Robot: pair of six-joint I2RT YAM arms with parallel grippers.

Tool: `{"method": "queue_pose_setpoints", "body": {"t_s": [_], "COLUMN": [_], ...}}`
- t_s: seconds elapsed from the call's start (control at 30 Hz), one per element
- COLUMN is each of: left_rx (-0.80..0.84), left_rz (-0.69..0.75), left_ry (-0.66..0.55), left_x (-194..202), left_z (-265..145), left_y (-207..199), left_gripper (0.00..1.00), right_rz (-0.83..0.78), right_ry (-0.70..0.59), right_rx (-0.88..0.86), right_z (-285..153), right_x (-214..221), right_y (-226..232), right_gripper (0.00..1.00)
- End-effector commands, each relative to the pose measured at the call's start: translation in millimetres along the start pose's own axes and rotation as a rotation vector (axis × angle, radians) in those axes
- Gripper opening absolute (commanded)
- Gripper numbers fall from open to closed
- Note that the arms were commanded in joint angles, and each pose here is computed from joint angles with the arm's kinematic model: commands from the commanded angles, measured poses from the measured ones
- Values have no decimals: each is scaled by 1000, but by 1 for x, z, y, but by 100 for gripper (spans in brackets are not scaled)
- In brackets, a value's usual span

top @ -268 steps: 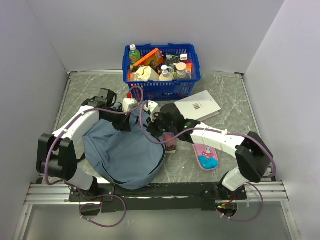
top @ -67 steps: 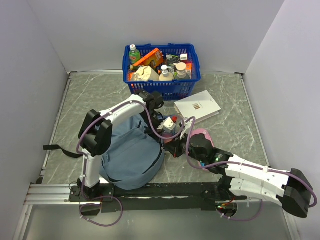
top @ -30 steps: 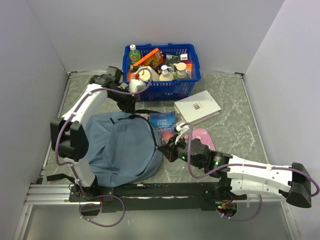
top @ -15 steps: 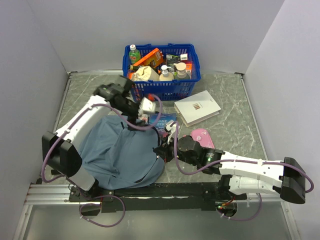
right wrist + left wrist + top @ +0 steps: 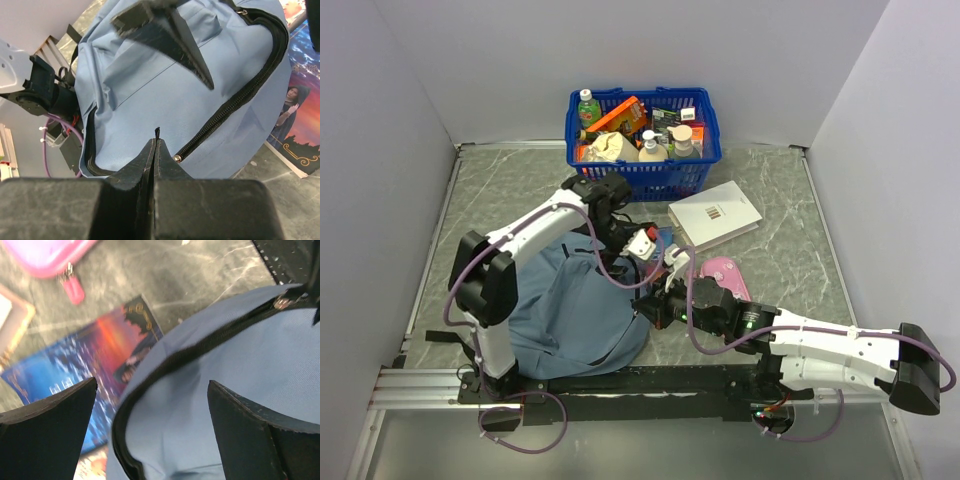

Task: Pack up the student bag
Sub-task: Unzip the student bag at the center of the board.

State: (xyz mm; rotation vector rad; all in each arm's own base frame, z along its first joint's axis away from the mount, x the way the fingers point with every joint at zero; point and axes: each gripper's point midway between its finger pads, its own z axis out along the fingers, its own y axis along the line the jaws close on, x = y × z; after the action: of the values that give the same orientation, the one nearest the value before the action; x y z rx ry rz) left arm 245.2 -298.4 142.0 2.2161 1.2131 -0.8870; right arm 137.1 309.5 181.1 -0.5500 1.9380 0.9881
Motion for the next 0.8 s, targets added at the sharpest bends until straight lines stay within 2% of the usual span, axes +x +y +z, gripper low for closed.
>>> {"method": "queue_pose_setpoints", "body": {"t_s": [0.0,0.07,0.1,0.27,0.43,0.47,0.53,0.63,0.67,0.77], "left_rx": [77,115,133,211,182,171,157,132,119,56], "left_rz": [111,116,119,58,41,32,23,-43,-70,-126], "left_ry": [-61,-54,-43,-5,4,6,8,21,33,47], "left_x": [-23,-24,-21,-10,-16,-16,-18,-8,-2,5], "left_z": [12,17,19,25,11,7,2,-6,-10,-29], "left_y": [2,-1,-4,-18,-25,-25,-26,-20,-17,-4], "left_gripper": [96,96,100,79,68,61,53,29,1,1], "right_rz": [22,22,21,-3,-30,-38,-43,-65,-86,-102], "right_ry": [-64,-68,-70,-104,-150,-157,-170,-191,-171,-202], "right_rx": [-39,-39,-40,-45,-55,-54,-60,-56,-30,-25], "right_z": [-2,-2,-2,-6,-12,-12,-13,-8,-1,3], "right_x": [-19,-20,-21,-36,-57,-59,-65,-75,-74,-91], "right_y": [11,11,11,16,23,23,26,28,22,25], "right_gripper": [0,0,0,0,0,0,0,0,0,0]}}
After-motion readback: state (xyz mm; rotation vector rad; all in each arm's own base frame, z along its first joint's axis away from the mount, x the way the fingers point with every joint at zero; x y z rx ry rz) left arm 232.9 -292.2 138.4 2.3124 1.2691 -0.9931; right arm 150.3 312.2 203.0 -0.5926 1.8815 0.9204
